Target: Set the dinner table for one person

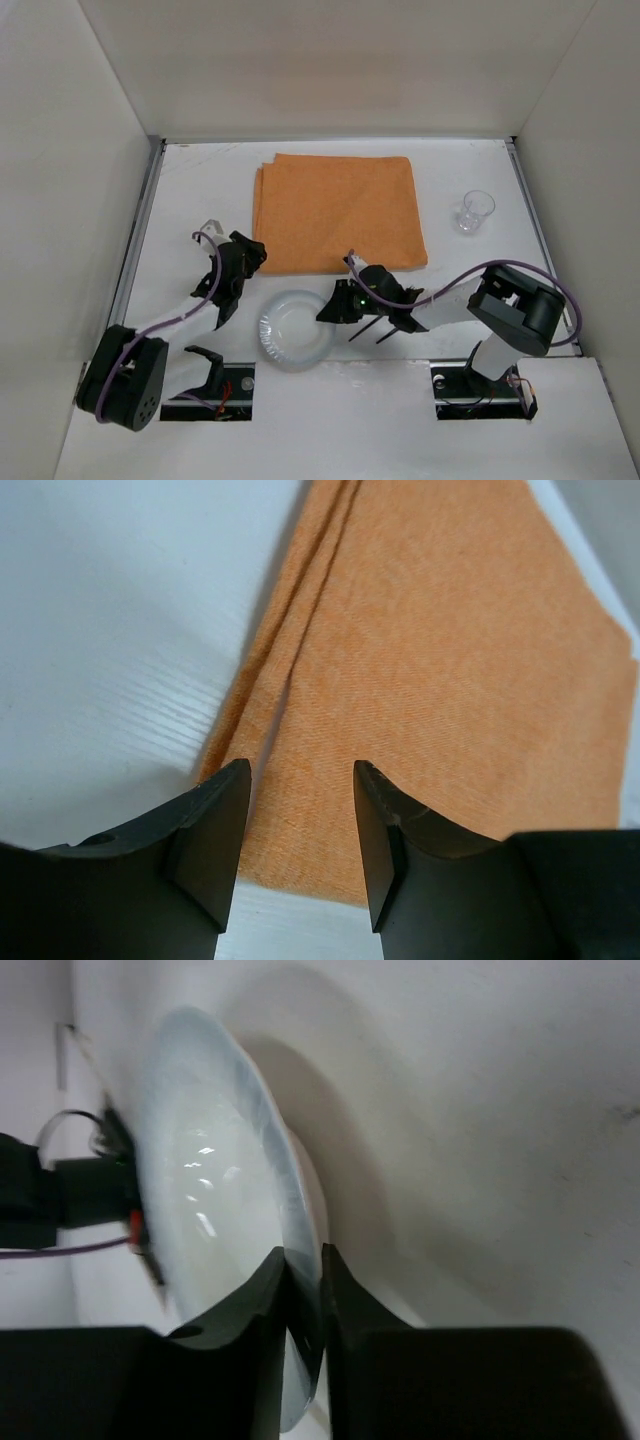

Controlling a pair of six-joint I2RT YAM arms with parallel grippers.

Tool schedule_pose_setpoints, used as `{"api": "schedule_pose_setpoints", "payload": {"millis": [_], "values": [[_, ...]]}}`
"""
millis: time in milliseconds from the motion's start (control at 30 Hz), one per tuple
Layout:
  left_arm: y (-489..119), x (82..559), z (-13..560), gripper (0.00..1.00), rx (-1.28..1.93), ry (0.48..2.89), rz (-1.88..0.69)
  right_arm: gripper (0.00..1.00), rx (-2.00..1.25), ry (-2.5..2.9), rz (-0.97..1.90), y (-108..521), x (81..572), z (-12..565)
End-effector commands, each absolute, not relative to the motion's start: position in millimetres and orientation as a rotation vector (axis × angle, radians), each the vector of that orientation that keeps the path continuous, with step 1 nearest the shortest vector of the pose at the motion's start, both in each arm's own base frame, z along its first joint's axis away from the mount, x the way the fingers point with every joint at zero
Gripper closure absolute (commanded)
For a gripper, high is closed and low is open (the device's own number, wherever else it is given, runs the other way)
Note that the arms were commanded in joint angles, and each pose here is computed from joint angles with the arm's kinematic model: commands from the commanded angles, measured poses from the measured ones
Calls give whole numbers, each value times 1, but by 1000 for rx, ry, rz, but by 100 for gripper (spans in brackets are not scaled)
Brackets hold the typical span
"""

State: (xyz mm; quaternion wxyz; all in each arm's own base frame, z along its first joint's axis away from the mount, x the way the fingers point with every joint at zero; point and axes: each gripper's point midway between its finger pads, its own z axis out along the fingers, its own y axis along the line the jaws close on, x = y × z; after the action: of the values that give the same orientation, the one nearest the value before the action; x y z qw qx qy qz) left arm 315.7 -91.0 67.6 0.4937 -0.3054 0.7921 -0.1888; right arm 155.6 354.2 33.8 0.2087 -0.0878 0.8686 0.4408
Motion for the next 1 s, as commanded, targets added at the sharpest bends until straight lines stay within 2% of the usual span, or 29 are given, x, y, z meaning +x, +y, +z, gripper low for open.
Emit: {"api": "schedule_pose_setpoints", "payload": {"millis": [0, 200, 400, 567, 700, 833, 967], "values": [[-82, 315, 87, 57, -755, 1840, -460, 87, -227, 2338, 1357, 363, 157, 55], [-61, 314, 99, 55, -820, 1752, -401, 90, -250, 2171, 1521, 378, 170, 130], [-47, 308, 95, 54, -862, 1702, -371, 90, -116, 2003, 1493, 360, 261, 195], [-35, 304, 108, 53, -895, 1610, -381, 90, 86, 2002, 1351, 328, 357, 189], [-40, 306, 104, 53, -874, 1618, -390, 90, 217, 1972, 1264, 305, 414, 189], [-51, 307, 94, 53, -857, 1660, -419, 90, 319, 2016, 1180, 289, 448, 169], [-56, 308, 94, 53, -846, 1670, -441, 89, 388, 2054, 1121, 275, 458, 144]]}}
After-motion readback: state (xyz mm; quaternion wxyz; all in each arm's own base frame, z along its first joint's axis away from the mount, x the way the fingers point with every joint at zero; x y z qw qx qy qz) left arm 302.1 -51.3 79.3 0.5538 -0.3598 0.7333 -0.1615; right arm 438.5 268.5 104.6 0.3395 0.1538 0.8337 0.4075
